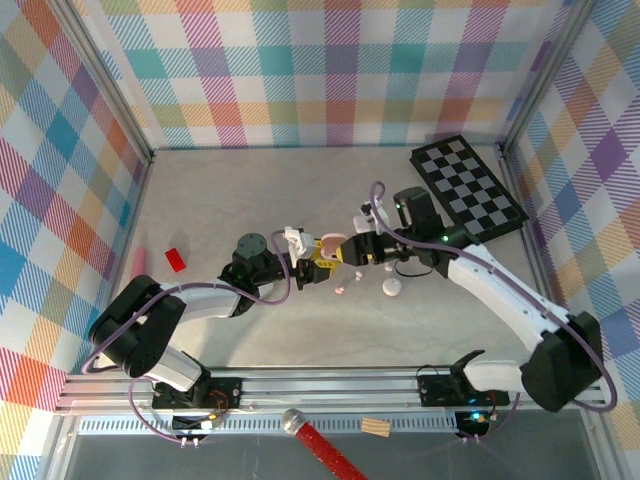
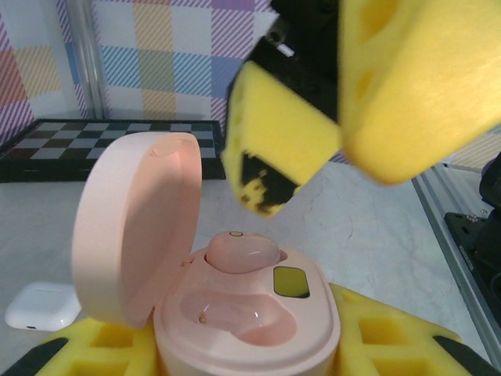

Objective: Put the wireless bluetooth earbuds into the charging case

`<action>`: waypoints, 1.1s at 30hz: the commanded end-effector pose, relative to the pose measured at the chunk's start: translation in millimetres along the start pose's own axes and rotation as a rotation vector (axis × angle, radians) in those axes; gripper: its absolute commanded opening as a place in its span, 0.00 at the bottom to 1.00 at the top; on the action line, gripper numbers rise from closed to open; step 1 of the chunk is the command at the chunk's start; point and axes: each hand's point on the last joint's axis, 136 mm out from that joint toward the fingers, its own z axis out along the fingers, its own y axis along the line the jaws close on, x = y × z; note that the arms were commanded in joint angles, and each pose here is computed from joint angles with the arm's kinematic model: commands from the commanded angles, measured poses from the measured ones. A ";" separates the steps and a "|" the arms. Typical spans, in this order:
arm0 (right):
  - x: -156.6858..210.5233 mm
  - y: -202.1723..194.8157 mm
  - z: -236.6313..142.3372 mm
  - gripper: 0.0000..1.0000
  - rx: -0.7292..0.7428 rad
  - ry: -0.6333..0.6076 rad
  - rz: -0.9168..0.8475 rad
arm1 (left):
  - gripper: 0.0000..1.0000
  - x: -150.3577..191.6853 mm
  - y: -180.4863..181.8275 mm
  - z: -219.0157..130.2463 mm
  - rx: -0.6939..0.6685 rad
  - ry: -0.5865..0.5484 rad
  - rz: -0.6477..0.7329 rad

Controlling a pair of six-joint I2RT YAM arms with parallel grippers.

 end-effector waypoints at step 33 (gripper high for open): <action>95.7 -124.0 112.3 0.32 0.262 0.234 0.443 | 0.37 -55.8 22.3 -65.9 -0.171 -0.108 0.066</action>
